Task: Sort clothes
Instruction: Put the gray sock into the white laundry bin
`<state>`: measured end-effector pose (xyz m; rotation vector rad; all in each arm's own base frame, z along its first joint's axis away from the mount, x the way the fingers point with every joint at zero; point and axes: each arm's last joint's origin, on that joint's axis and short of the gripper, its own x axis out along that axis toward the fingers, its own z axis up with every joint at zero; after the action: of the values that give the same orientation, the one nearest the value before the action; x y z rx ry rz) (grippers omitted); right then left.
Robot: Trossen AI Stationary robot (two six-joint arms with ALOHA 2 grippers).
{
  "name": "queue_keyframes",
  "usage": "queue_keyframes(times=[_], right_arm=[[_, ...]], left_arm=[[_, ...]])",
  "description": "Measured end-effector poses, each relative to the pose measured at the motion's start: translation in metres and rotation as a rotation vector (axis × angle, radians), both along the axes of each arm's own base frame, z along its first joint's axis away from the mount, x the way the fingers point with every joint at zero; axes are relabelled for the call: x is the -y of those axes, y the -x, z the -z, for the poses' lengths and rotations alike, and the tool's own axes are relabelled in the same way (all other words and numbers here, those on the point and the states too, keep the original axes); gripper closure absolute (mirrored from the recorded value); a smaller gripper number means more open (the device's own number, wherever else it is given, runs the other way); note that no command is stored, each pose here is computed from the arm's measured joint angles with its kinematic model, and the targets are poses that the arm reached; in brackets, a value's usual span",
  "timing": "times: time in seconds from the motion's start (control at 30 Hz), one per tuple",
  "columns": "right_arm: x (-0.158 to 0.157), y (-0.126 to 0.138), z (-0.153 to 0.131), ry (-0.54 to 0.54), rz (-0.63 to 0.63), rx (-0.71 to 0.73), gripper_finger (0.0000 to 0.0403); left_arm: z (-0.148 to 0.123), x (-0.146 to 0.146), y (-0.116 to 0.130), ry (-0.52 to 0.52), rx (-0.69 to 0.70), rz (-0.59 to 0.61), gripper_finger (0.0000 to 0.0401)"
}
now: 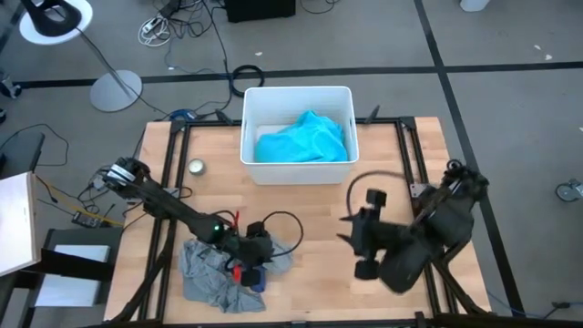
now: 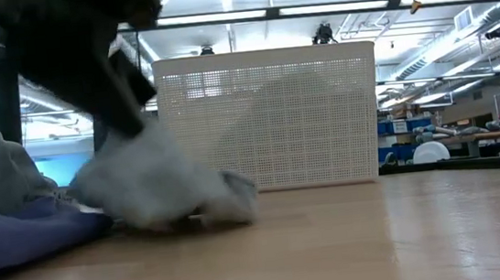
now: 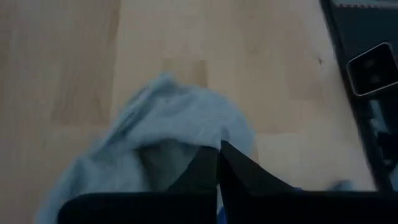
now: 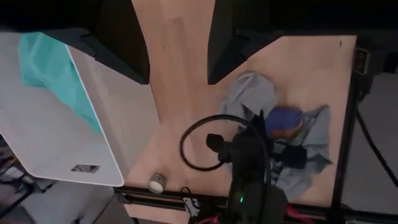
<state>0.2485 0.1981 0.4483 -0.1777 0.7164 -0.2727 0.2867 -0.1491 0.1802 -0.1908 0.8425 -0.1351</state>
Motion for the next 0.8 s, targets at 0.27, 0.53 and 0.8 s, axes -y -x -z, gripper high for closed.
queue_keyframes(times=[0.27,0.53,0.8], right_arm=[[-0.042,-0.034,0.052,0.158,0.039,-0.04,0.0243],[-0.059,-0.072,0.108,0.264,0.14,-0.061,0.0244],[-0.045,-0.125,0.17,0.292,0.27,-0.133,0.0255]], left_arm=[[-0.096,-0.005,-0.01,-0.196,-0.103,0.014,0.0399],[-0.206,-0.019,0.003,-0.33,0.007,-0.011,0.04],[-0.279,-0.043,0.028,-0.346,0.142,-0.081,0.0401]])
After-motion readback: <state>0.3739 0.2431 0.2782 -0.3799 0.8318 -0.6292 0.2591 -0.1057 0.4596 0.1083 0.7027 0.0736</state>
